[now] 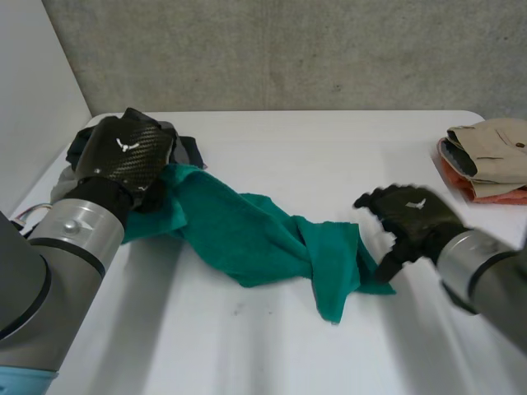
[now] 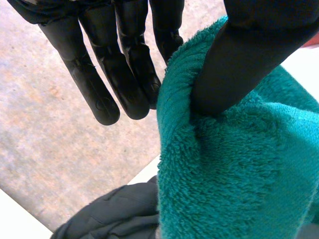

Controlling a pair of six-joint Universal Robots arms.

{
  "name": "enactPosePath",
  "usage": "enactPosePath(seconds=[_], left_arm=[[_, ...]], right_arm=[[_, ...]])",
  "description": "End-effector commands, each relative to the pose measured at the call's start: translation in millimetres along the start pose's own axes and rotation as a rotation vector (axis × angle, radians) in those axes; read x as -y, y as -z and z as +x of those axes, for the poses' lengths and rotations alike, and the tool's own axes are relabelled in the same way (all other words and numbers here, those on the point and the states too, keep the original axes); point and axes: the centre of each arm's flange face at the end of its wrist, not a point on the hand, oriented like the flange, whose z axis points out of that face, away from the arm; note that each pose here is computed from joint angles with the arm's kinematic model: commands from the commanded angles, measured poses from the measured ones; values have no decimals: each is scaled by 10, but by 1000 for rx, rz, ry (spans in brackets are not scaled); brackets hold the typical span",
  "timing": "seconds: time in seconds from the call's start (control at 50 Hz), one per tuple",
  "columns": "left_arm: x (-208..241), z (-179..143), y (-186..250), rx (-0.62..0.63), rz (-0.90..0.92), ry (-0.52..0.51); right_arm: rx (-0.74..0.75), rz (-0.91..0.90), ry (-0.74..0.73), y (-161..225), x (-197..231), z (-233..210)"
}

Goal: Fold the laundry.

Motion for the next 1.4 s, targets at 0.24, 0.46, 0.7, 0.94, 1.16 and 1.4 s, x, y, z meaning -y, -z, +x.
enactPosePath(seconds=[0.24,0.46,0.7,0.94,1.16,1.4], left_arm=[[-7,4,13,2,-6,18],[252,-281,87,93,76,10],[369,-745,229,203,106,-5],[37,-615,248,114,-5,-7],[-668,-499,-618,17,-201,-275],[798,-1256,-1554,461,567,-310]], right_arm=[[-17,-106,-170,-795,-532,-483],[-144,290,-128,-366,504,-119],[-226,246,-3,-44,966,977],[-112,20,-13,-123,659,1046],[-181,-44,304,-453,616,1142],[-617,802,153,-617,1946,1542]])
